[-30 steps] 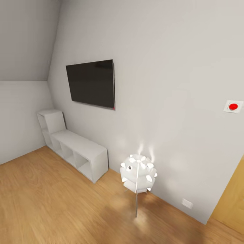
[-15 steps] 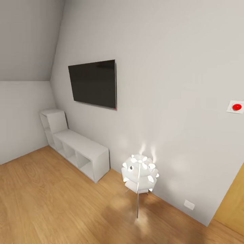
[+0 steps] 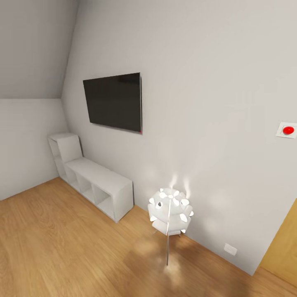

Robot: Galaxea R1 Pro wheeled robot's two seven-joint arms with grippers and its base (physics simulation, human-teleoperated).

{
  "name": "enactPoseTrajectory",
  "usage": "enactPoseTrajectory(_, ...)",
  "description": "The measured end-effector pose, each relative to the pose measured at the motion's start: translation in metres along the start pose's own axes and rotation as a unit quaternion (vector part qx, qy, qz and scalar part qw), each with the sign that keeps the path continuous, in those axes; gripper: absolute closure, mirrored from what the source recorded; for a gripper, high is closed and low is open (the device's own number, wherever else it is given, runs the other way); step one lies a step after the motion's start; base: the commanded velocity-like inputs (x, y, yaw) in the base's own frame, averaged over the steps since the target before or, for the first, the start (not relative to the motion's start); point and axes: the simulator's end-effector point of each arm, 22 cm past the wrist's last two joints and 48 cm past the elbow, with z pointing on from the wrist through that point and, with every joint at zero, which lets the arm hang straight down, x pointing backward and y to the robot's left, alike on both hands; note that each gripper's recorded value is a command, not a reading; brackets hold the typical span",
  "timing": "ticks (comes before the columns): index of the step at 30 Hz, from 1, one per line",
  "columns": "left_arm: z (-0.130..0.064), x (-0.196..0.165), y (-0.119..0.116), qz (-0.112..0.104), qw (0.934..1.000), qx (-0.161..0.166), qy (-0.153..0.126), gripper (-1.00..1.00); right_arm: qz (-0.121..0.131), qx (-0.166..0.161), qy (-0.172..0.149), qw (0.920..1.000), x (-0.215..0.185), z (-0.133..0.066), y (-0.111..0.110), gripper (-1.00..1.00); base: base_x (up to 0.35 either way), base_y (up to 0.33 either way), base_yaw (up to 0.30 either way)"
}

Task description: Attach the digital camera to the camera tripod in the bedroom.

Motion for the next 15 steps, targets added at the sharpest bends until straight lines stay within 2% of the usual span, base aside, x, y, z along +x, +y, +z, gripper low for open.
enactPoseTrajectory(5,-0.001,-0.056,-0.003,0.003,0.9985,0.004,-0.055,-1.00,0.001,-0.002,-0.048,0.9988,-0.049,0.001,0.001,-1.00,0.000,0.000,0.000)
enactPoseTrajectory(6,-0.004,-0.080,-0.002,0.004,0.9968,0.003,-0.079,-1.00,0.001,-0.001,-0.075,0.9972,-0.076,-0.001,0.000,-1.00,0.000,0.000,0.000)
enactPoseTrajectory(7,-0.010,-0.118,0.005,0.006,0.9931,-0.004,-0.117,-1.00,0.001,0.000,-0.115,0.9934,-0.120,-0.006,-0.001,-1.00,0.000,0.000,0.000)
enactPoseTrajectory(8,-0.014,-0.134,0.009,0.006,0.9911,-0.007,-0.133,-1.00,0.001,0.001,-0.132,0.9912,-0.139,-0.010,-0.001,-1.00,0.000,0.000,0.000)
enactPoseTrajectory(10,-0.030,-0.188,0.029,0.007,0.9836,-0.027,-0.178,-1.00,0.004,0.011,-0.180,0.9836,-0.203,-0.027,-0.006,-1.00,0.000,0.000,0.000)
enactPoseTrajectory(11,-0.037,-0.209,0.038,0.008,0.9810,-0.035,-0.190,-1.00,0.007,0.018,-0.199,0.9799,-0.231,-0.036,-0.010,-1.00,0.000,0.000,0.000)
enactPoseTrajectory(15,-0.051,-0.251,0.044,0.009,0.9809,-0.044,-0.189,-1.00,0.014,0.029,-0.238,0.9707,-0.313,-0.060,-0.015,-1.00,0.000,0.000,0.000)
